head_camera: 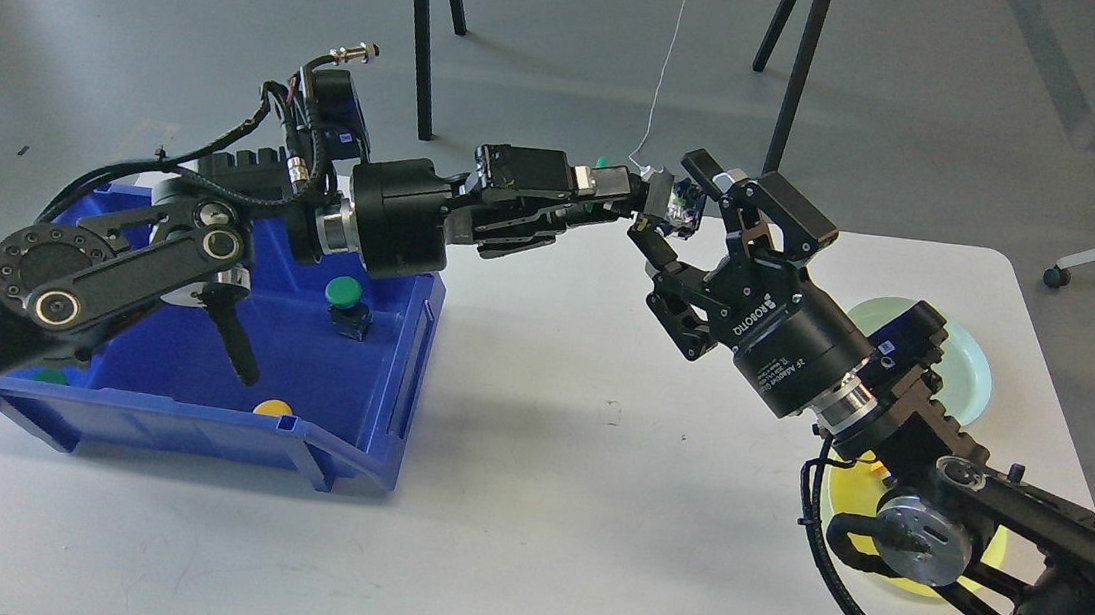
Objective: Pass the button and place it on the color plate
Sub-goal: 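Close the right gripper on the green-capped button held by the left gripper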
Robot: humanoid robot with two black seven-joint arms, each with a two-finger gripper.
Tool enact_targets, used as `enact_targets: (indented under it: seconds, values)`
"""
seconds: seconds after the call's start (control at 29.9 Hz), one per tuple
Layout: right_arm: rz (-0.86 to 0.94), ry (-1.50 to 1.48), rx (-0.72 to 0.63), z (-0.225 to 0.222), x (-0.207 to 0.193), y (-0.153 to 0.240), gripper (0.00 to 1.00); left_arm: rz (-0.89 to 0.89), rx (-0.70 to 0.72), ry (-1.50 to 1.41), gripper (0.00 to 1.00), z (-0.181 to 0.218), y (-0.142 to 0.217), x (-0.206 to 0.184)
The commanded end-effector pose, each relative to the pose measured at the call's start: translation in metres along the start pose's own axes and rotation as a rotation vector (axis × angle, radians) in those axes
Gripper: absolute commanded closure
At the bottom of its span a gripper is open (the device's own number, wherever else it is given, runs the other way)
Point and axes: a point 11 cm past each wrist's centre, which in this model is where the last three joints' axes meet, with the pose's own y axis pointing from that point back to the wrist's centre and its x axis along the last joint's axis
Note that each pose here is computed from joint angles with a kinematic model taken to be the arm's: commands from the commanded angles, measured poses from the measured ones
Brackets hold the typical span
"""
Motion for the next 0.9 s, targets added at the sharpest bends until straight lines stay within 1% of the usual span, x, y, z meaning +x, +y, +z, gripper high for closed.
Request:
enact_targets:
  seconds: [0.0, 0.3, 0.37, 0.43, 0.47, 0.53, 0.57, 0.6, 0.63, 0.67, 0.7, 0.73, 0.87]
  values:
    - [-0.003, 0.003, 0.004, -0.0018, -0.0002, -0.0014, 0.42, 0.002, 0.002, 0.000, 0.92, -0.0004, 0.0003, 0.0007]
    - [-0.014, 0.010, 0.005, -0.0027, -0.0018, -0.0016, 0.58, 0.002, 0.002, 0.000, 0.92, -0.0004, 0.0004, 0.0007]
    - [-0.020, 0.012, 0.007, -0.0035, -0.0031, -0.0021, 0.67, 0.002, 0.002, 0.000, 0.92, -0.0004, 0.0004, 0.0007]
    - [-0.021, 0.012, 0.009, -0.0041, -0.0035, -0.0025, 0.80, 0.003, 0.003, -0.001, 0.92, -0.0005, 0.0009, 0.0011]
    - [-0.017, 0.014, 0.010, -0.0040, -0.0033, -0.0028, 0.85, 0.002, 0.002, 0.000, 0.91, -0.0004, 0.0004, 0.0007]
    - [-0.016, 0.017, 0.009, -0.0041, -0.0030, -0.0027, 0.88, 0.002, 0.002, 0.000, 0.90, -0.0004, 0.0004, 0.0007]
    - [-0.016, 0.017, 0.009, -0.0041, -0.0030, -0.0027, 0.89, 0.002, 0.002, 0.000, 0.88, -0.0004, 0.0004, 0.0007]
    - [-0.016, 0.017, 0.007, -0.0038, -0.0028, -0.0023, 0.90, 0.002, 0.002, 0.000, 0.82, -0.0004, 0.0004, 0.0007]
    - [-0.015, 0.018, 0.005, -0.0034, -0.0028, -0.0021, 0.91, 0.003, 0.001, 0.001, 0.74, -0.0003, 0.0004, 0.0008]
    - [-0.013, 0.020, 0.004, -0.0036, -0.0020, -0.0016, 0.91, 0.003, 0.001, 0.001, 0.60, -0.0003, 0.0004, 0.0008]
    - [-0.013, 0.020, 0.004, -0.0036, -0.0020, -0.0016, 0.92, 0.001, 0.002, 0.003, 0.44, -0.0009, 0.0003, -0.0002]
    - [-0.013, 0.021, 0.003, -0.0038, -0.0016, -0.0014, 0.92, 0.003, 0.000, 0.004, 0.32, -0.0005, 0.0003, 0.0002]
    - [0.005, 0.031, 0.001, -0.0033, 0.0009, -0.0001, 0.94, 0.002, -0.006, 0.005, 0.24, 0.0009, -0.0012, 0.0004]
